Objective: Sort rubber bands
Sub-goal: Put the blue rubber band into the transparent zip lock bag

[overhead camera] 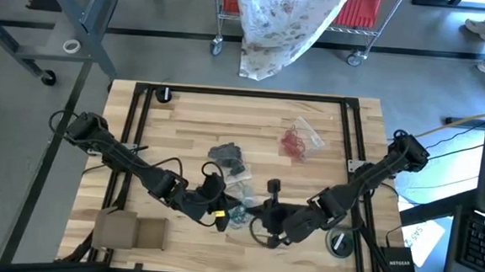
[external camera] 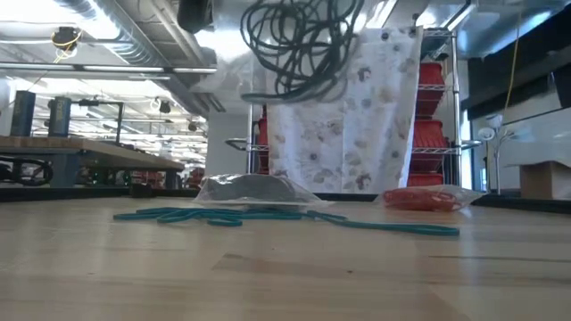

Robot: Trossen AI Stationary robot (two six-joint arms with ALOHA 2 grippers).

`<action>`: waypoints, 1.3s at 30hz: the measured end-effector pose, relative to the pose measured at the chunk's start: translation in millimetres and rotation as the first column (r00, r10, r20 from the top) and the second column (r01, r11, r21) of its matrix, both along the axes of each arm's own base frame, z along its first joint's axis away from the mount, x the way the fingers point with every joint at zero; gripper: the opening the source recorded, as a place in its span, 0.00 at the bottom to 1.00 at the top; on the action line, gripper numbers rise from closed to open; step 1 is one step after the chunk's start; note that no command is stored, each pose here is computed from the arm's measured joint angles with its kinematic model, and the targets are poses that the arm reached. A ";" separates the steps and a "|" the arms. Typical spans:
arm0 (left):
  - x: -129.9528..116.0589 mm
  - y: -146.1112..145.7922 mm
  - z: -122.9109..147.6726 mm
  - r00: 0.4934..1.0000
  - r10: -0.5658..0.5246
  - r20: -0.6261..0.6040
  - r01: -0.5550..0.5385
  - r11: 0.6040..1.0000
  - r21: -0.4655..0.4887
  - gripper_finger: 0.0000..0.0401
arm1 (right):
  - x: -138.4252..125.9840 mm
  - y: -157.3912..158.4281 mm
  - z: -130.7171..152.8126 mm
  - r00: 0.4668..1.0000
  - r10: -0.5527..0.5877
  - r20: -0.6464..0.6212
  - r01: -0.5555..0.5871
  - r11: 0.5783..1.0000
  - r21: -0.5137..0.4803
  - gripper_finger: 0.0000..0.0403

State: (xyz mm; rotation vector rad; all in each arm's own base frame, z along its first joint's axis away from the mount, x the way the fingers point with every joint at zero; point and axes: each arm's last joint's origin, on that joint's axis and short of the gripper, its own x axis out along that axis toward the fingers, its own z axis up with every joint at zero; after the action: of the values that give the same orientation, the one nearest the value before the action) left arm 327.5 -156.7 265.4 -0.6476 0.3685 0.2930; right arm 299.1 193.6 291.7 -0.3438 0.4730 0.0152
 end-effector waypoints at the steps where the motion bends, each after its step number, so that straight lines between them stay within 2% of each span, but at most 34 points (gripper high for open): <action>1: 0.0 0.1 0.0 1.000 0.001 0.000 -0.001 1.000 -0.001 0.00 | 1.6 1.4 3.6 0.999 0.018 0.031 -0.018 1.000 0.015 0.00; 5: 1.0 1.7 0.4 1.000 0.007 0.005 -0.007 1.000 -0.004 0.00 | 6.5 2.2 11.8 0.993 0.068 0.101 -0.071 0.997 0.023 0.00; 8: 1.3 1.8 0.0 1.000 0.008 0.004 -0.008 1.000 -0.005 0.00 | 9.8 -3.9 10.9 0.994 0.058 0.091 -0.058 0.998 0.001 0.00; 12: 1.3 1.7 0.0 1.000 0.007 0.004 -0.007 1.000 -0.002 0.00 | 13.2 -15.5 4.5 0.999 0.043 0.020 -0.043 0.999 -0.020 0.00; 18: 1.3 1.7 -0.1 1.000 0.006 0.003 -0.006 1.000 0.000 0.00 | 2.2 -17.0 -10.8 0.987 0.040 -0.157 -0.044 0.999 -0.020 0.00; 23: 2.6 3.3 0.6 1.000 0.014 0.012 -0.014 1.000 -0.004 0.00 | -0.4 -8.9 -11.1 0.984 0.085 -0.157 -0.082 0.996 0.026 0.00; 25: 3.6 3.4 2.2 0.999 0.015 0.029 -0.014 1.000 -0.009 0.00 | 0.7 -11.1 -12.4 0.985 0.055 -0.162 -0.049 0.998 0.044 0.00; 30: 2.2 0.6 2.1 1.000 0.007 0.029 -0.007 1.000 -0.006 0.00 | 9.9 -31.2 -14.1 0.979 -0.114 -0.168 0.140 0.979 0.151 0.00; 33: 1.2 0.9 0.1 1.000 0.009 0.008 -0.009 1.000 -0.005 0.00 | 12.1 -34.8 -14.4 0.976 -0.114 -0.187 0.153 0.965 0.211 0.04; 39: 0.9 1.4 -0.7 1.000 0.010 -0.002 -0.010 1.000 0.002 0.00 | 10.9 -33.1 -11.1 0.974 -0.082 -0.210 0.129 0.967 0.219 0.24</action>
State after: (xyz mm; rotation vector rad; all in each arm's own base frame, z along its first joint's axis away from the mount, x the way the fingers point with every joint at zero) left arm 328.4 -155.3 264.6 -0.6478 0.3667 0.3028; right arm 309.9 160.5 280.6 -0.0864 0.6812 0.0003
